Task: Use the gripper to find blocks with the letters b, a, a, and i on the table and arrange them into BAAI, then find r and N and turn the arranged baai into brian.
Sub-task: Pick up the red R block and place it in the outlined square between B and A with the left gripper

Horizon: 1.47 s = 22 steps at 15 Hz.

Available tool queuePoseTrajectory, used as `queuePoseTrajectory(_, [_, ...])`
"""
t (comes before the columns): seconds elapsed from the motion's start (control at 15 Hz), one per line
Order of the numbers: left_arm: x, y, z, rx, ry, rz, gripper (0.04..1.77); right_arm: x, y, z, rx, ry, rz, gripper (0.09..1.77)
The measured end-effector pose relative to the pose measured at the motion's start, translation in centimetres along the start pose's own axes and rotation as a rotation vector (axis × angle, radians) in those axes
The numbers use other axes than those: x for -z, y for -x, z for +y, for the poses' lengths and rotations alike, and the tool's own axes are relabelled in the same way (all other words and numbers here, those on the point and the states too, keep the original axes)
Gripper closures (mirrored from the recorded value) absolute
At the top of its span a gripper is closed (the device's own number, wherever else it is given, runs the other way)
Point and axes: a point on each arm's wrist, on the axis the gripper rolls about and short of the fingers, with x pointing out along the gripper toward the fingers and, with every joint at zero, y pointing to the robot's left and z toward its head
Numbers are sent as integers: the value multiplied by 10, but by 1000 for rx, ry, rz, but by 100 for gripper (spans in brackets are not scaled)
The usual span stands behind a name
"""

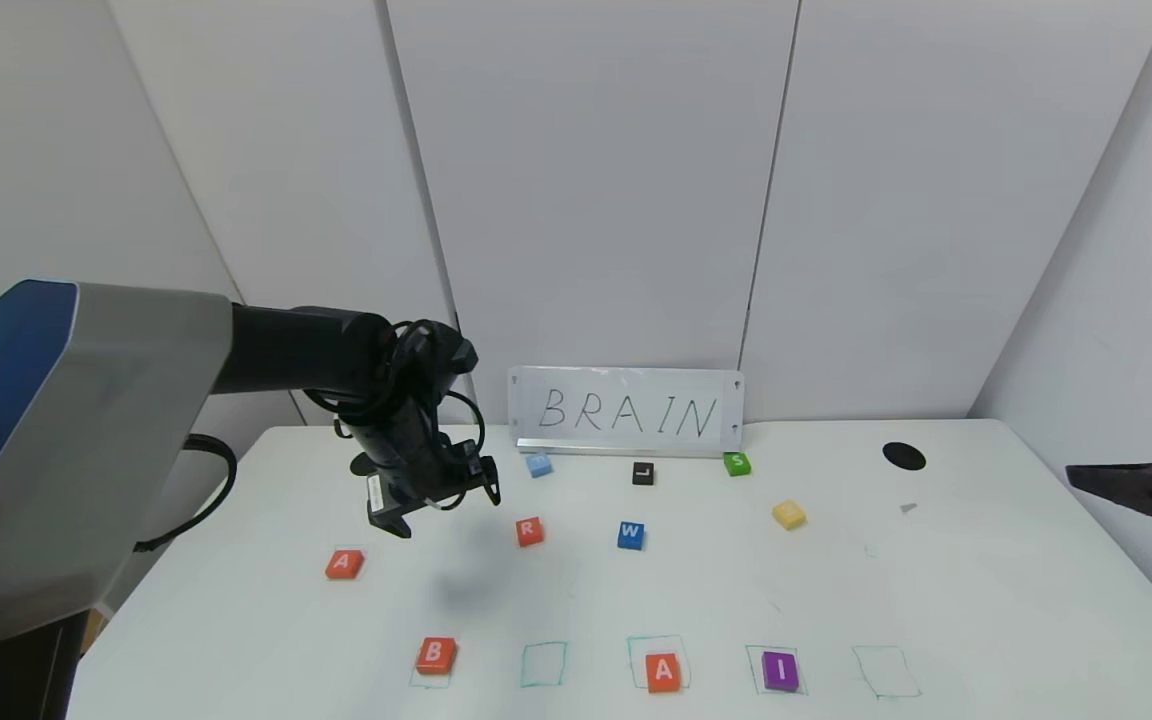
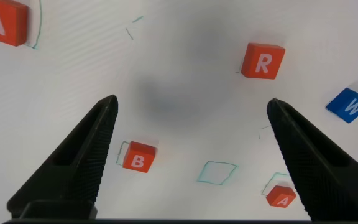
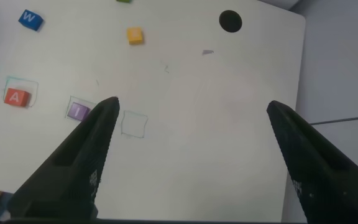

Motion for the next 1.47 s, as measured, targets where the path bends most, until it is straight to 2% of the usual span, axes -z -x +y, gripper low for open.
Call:
queuePoseTrajectory(0.27, [4, -10, -23, 15, -26, -13, 11, 1, 1, 2, -2, 8, 0, 15])
queuePoseTrajectory(0.47, [5, -26, -33, -16, -55, -32, 10, 2, 0, 5, -2, 18, 5, 15])
queuePoseTrajectory(0.8, [10, -46, -45, -21, -102, -26, 10, 3, 0, 6, -8, 23, 7, 15])
queuePoseTrajectory(1.0, [18, -52, -54, -48, -135, -42, 10, 3, 0, 7, -7, 27, 8, 15])
queuePoseTrajectory(1.47, [19, -63, -60, -57, -184, -81, 9, 4, 0, 8, 2, 29, 11, 15])
